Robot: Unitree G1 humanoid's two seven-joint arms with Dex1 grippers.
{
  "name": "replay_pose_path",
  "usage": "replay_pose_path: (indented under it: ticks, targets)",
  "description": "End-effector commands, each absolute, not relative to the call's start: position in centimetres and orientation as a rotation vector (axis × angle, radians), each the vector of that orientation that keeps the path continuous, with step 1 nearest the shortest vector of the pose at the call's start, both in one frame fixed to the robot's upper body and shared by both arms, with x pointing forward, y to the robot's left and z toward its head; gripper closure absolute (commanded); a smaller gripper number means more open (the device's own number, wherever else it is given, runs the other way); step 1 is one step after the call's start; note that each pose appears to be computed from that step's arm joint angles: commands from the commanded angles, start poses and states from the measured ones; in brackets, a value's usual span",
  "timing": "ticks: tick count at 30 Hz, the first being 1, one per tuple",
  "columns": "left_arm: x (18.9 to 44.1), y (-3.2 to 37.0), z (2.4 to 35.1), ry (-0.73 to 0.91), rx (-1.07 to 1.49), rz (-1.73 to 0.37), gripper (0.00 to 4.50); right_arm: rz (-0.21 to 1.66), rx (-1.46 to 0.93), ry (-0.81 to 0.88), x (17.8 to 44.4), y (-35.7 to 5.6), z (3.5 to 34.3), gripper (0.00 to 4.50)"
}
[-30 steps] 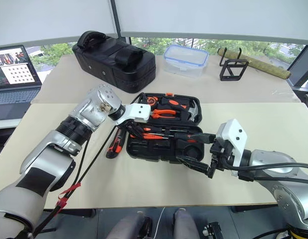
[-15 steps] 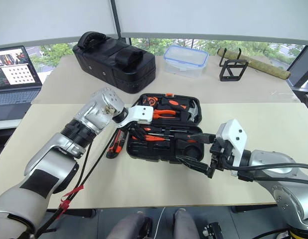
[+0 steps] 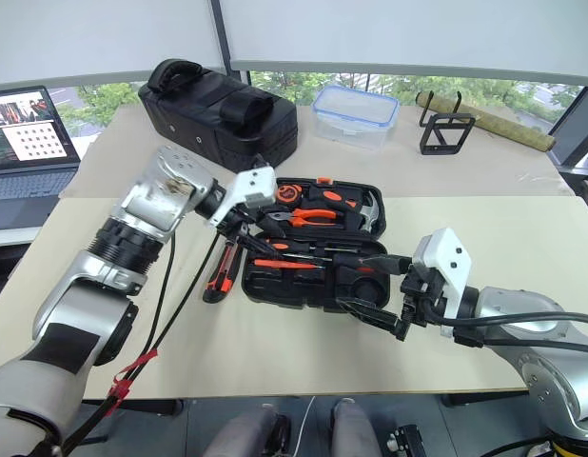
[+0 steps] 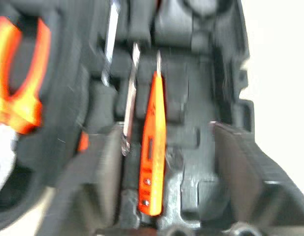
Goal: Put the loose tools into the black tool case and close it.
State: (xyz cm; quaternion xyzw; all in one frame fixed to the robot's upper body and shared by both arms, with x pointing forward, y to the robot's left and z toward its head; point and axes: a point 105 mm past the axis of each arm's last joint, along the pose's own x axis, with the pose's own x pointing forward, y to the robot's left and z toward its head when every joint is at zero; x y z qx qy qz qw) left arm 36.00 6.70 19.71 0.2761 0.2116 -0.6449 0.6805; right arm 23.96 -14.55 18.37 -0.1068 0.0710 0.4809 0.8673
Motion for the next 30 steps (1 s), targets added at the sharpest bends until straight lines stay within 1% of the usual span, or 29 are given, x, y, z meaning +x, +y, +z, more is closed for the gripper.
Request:
replay_pose_path:
  ticks: [1, 3, 4, 8, 13, 15, 22, 25, 30]
  targets:
    - [36.3, 7.0, 19.1, 0.420, 0.504, -1.392, 3.31, 1.002, -0.255, 0.104, 23.8, -14.6, 19.3, 0.00]
    - [37.0, 6.8, 18.2, 0.392, 0.405, -1.329, 4.11, 1.002, -0.257, 0.106, 23.8, -14.6, 19.4, 0.00]
    - [37.2, 6.7, 17.8, 0.386, 0.364, -1.304, 4.43, 1.002, -0.258, 0.107, 23.9, -14.6, 19.4, 0.00]
    - [36.9, 5.9, 16.7, 0.338, 0.239, -1.279, 4.43, 1.009, -0.262, 0.114, 23.9, -14.7, 19.4, 0.00]
    - [36.5, 6.0, 14.5, 0.374, 0.185, -1.240, 4.43, 1.016, -0.264, 0.126, 23.9, -14.6, 19.3, 0.00]
    - [36.0, 5.9, 13.5, 0.384, 0.204, -1.252, 4.43, 1.018, -0.263, 0.126, 24.0, -14.6, 19.3, 0.00]
    - [35.2, 6.8, 10.4, 0.416, 0.297, -1.226, 4.43, 1.023, -0.256, 0.125, 24.1, -14.3, 19.2, 0.00]
    - [34.8, 7.1, 10.1, 0.415, 0.311, -1.230, 4.43, 1.024, -0.252, 0.127, 24.1, -14.3, 19.2, 0.00]
    - [35.1, 7.5, 10.0, 0.420, 0.317, -1.210, 4.43, 1.023, -0.242, 0.130, 24.2, -14.3, 19.0, 0.00]
